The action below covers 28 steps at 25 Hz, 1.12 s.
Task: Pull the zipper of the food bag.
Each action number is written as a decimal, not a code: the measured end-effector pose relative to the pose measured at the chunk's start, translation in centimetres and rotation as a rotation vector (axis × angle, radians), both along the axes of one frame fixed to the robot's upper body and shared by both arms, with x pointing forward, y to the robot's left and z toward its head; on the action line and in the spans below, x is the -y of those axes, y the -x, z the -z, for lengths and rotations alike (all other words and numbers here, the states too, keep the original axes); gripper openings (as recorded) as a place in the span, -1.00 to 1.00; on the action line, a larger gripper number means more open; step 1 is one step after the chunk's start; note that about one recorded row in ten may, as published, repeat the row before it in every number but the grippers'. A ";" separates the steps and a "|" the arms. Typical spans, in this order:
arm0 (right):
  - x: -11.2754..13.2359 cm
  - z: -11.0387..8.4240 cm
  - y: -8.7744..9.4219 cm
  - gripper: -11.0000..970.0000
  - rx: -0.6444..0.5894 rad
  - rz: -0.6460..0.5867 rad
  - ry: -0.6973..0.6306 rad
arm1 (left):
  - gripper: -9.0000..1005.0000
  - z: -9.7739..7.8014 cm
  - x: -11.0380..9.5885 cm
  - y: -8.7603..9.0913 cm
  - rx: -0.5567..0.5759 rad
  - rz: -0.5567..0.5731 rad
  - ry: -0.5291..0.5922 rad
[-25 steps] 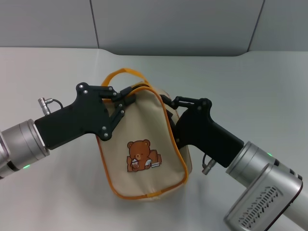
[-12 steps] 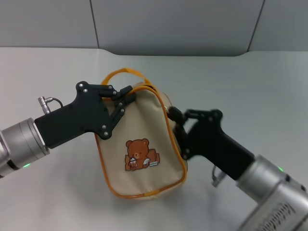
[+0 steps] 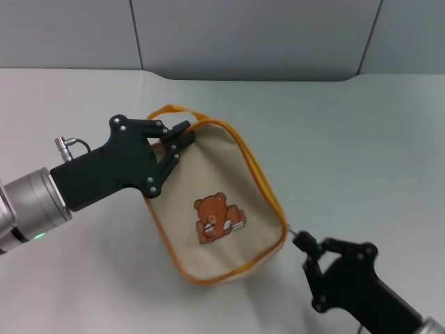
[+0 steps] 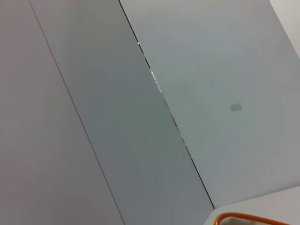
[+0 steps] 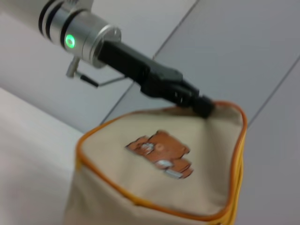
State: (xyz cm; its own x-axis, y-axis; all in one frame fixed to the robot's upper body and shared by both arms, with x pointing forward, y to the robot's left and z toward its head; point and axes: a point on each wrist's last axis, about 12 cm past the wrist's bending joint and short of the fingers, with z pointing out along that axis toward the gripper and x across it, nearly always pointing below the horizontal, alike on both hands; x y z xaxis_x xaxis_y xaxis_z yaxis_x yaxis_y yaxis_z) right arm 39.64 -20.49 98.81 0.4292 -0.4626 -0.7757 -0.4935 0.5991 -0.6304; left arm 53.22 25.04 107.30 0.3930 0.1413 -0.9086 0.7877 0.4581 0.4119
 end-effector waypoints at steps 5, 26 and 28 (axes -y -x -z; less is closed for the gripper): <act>0.6 -0.2 0.6 -0.92 0.000 0.046 -0.046 | -0.87 0.3 0.4 0.0 -0.021 -0.011 0.016; 7.0 -2.8 -5.1 -0.05 -0.364 -0.011 -0.577 | -0.39 3.1 2.1 2.1 -0.236 -0.217 0.259; 7.8 -3.7 -5.1 0.11 -0.399 -0.100 -0.598 | -0.31 2.7 1.4 2.4 -0.247 -0.163 0.272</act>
State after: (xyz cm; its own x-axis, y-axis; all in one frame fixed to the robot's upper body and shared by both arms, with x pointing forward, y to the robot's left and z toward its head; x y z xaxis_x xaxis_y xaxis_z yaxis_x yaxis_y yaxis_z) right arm 44.76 -28.29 102.54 0.0786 0.1168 -0.9900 -0.6884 0.7247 0.0309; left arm 50.82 23.66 104.56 0.1502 -0.0745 -0.9858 0.7557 0.6516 0.0659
